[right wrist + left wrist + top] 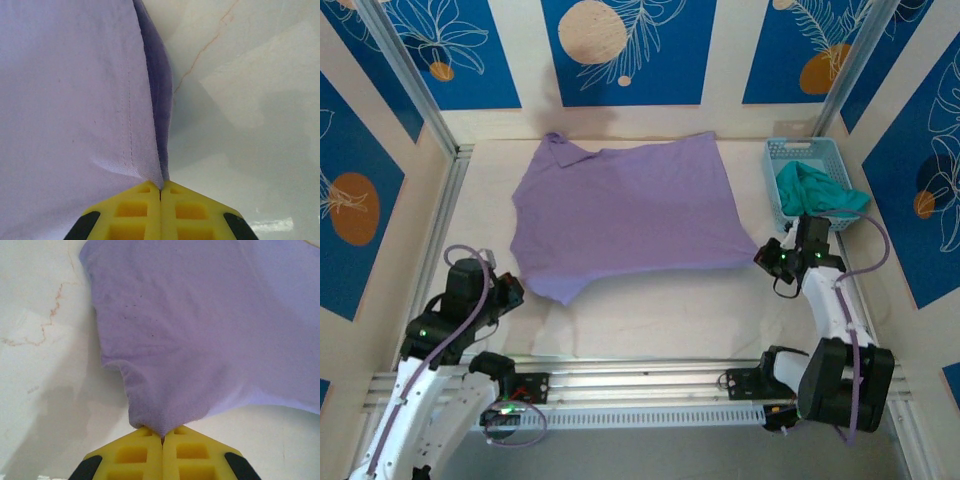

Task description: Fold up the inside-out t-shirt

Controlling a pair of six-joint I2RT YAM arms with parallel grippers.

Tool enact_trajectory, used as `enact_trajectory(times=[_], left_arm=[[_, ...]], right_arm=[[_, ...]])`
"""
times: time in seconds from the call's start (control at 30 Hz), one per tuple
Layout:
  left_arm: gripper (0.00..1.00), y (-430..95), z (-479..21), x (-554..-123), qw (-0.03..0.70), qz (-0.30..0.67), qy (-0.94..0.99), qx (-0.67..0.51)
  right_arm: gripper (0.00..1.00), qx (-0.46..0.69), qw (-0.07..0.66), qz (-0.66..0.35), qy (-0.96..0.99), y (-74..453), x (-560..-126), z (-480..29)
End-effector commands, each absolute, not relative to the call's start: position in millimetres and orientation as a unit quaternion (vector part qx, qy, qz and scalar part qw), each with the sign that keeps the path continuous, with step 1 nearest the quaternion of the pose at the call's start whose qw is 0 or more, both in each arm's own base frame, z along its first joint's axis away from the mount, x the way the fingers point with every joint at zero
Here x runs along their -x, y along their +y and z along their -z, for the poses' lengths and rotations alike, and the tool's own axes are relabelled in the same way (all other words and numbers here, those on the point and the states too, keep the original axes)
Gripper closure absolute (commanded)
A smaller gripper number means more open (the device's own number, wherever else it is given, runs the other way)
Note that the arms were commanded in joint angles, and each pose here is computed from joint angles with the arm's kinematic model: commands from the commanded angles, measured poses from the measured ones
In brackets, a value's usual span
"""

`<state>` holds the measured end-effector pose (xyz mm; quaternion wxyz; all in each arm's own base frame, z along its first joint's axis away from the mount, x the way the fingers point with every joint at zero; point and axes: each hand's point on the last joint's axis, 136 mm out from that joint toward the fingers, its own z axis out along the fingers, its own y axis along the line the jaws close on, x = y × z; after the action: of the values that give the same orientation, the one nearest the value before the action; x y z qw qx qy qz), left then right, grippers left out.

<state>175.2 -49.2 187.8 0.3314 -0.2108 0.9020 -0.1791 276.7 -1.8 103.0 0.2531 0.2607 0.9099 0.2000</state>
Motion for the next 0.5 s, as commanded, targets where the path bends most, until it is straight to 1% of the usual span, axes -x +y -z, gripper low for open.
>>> enact_trajectory(times=[0.0,0.13,0.2,0.3,0.47], left_arm=[[1.0,-44,-187,-150,0.307,0.173,0.912,0.21],[1.0,-42,-181,-140,0.296,0.175,0.913,0.218],[1.0,-44,-179,-142,0.295,0.179,0.913,0.219],[1.0,-48,-177,-155,0.298,0.177,0.914,0.212],[1.0,-52,-181,-190,0.308,0.156,0.92,0.187]], right_arm=[[0.98,-0.281,0.254,-0.213,0.901,0,-261,-108],[0.97,-0.288,0.275,-0.208,0.893,0,-246,-115],[0.96,-0.282,0.286,-0.216,0.89,3,-247,-119],[0.96,-0.277,0.288,-0.217,0.891,4,-252,-123],[0.96,-0.265,0.287,-0.212,0.896,0,-271,-129]])
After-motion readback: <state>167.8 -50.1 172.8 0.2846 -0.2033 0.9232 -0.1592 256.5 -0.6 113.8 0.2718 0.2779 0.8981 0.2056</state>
